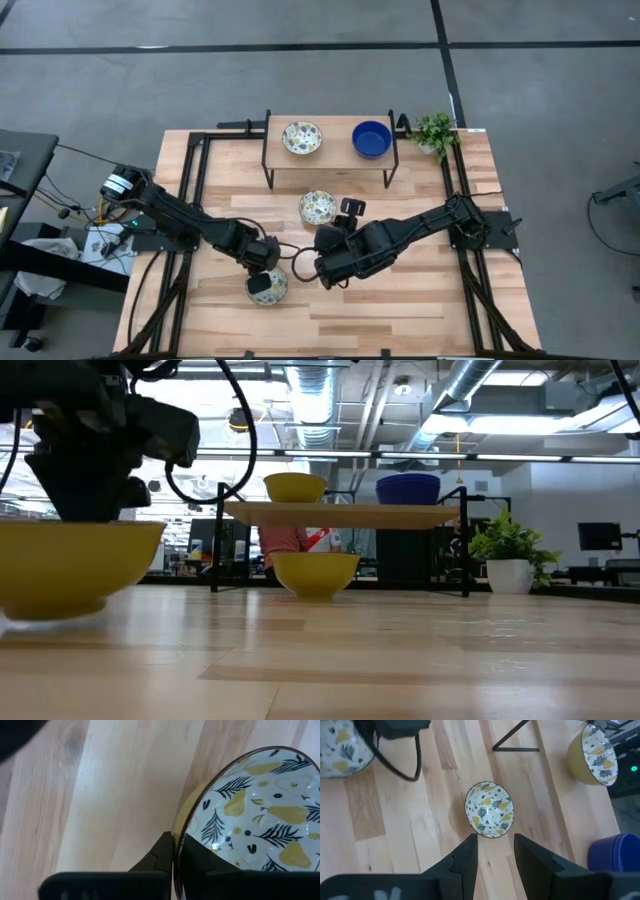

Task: Pick & Place Mini bowls
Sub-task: Stack the bottom white patterned bowl on the white patterned bowl on the shelf

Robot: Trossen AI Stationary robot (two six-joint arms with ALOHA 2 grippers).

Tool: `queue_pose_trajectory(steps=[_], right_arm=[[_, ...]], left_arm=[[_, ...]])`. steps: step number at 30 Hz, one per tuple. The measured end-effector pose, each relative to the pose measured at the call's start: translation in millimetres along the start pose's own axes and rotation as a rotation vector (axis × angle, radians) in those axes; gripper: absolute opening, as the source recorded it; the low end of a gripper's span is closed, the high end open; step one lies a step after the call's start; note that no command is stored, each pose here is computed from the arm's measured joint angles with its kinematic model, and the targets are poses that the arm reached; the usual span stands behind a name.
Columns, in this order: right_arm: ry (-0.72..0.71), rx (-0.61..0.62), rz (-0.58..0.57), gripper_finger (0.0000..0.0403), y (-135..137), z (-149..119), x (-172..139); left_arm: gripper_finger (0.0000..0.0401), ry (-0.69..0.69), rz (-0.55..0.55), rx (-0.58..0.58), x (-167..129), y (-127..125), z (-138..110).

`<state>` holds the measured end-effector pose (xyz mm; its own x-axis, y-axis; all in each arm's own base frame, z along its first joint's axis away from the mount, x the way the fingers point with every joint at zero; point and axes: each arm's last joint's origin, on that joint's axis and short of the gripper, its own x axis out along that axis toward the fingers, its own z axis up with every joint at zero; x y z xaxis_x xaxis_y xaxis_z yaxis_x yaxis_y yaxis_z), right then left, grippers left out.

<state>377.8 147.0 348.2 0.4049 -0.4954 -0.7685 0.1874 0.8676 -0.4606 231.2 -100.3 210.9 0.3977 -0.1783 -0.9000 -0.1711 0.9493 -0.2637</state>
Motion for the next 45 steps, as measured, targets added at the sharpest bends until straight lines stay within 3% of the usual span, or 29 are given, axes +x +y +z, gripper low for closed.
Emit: queue_pose_trajectory(steps=[6,14,18,23,29,32,37,42,45], right_arm=[[0.006,-0.002,0.010,0.0101,-9.8,-1.0,-4.4],[-0.096,0.019,0.085,0.0072,-48.3,-8.3,-46.6],[-0.179,-0.016,0.200,0.0061,-68.8,-11.9,-70.4],[-0.293,-0.083,0.483,0.0048,-93.8,-15.6,-95.7],[-0.418,-0.160,0.677,0.0022,-115.2,-19.1,-112.5],[-0.457,-0.189,0.739,0.0008,-117.6,-21.2,-107.6],[-0.430,-0.188,0.806,0.0003,-106.7,-36.8,-73.1],[-0.458,-0.082,0.798,0.0001,-99.4,-66.8,-37.4],[-0.478,0.008,0.725,0.0001,-97.0,-84.0,-18.9]], left_arm=[[0.0012,-0.087,-0.054,-0.108,-25.2,6.0,3.6],[0.0011,-0.290,-0.134,-0.210,-77.0,17.2,27.8],[0.0011,-0.412,-0.150,-0.244,-107.8,26.3,47.5],[0.0011,-0.551,-0.139,-0.227,-145.7,35.8,69.7],[0.0011,-0.684,-0.026,-0.287,-186.1,55.6,83.9],[0.0011,-0.753,0.020,-0.344,-203.1,69.5,89.5],[0.0011,-0.848,0.098,-0.444,-226.7,95.8,94.5],[0.0011,-0.846,0.183,-0.541,-236.5,122.6,102.1],[0.0011,-0.799,0.180,-0.582,-234.2,138.8,114.8]])
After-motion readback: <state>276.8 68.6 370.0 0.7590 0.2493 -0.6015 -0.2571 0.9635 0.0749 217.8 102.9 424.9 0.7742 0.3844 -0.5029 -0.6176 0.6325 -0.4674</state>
